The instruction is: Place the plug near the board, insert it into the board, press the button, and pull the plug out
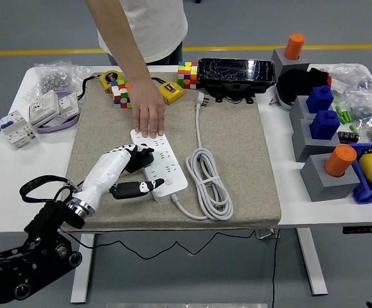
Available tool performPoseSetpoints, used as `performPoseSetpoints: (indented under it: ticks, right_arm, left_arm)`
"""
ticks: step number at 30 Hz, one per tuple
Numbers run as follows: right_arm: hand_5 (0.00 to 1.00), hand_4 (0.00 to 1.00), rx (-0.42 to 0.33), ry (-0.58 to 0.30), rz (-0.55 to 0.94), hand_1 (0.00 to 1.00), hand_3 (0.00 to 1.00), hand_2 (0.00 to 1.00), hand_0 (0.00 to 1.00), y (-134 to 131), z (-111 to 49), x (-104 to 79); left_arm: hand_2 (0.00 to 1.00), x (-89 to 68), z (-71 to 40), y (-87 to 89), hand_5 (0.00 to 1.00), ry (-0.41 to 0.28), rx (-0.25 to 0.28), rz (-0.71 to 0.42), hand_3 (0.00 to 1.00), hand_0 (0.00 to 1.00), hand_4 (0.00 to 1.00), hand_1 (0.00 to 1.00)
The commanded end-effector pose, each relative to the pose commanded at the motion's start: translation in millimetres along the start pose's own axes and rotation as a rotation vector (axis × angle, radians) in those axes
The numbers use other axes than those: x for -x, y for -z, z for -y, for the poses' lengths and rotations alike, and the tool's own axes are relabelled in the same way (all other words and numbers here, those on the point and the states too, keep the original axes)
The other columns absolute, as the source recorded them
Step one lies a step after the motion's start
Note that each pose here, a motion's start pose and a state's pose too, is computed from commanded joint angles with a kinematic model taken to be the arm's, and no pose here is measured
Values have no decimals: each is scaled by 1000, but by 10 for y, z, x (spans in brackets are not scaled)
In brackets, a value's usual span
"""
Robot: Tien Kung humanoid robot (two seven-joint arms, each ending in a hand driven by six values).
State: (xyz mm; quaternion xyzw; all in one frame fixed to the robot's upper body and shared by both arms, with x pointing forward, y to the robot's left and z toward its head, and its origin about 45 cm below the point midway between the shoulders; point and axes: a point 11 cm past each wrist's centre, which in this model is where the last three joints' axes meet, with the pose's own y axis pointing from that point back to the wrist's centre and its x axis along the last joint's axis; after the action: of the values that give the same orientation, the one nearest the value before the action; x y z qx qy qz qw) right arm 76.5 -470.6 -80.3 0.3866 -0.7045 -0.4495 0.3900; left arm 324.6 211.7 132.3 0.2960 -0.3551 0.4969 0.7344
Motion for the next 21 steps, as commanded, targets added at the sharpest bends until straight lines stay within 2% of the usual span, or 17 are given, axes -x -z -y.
performPoseSetpoints:
  ticks: [9, 21]
  right_arm:
    - [518, 979, 2, 2, -1, 672, 616, 684, 581, -10, 0, 5]
    - [519, 980, 2, 1, 1, 671, 616, 684, 582, -10, 0, 2]
  left_arm:
    - [804, 25, 60, -69, 584, 16, 18, 16, 760, 777, 894, 827]
    - [799, 74, 125, -94, 588, 39, 7, 22, 753, 774, 892, 816]
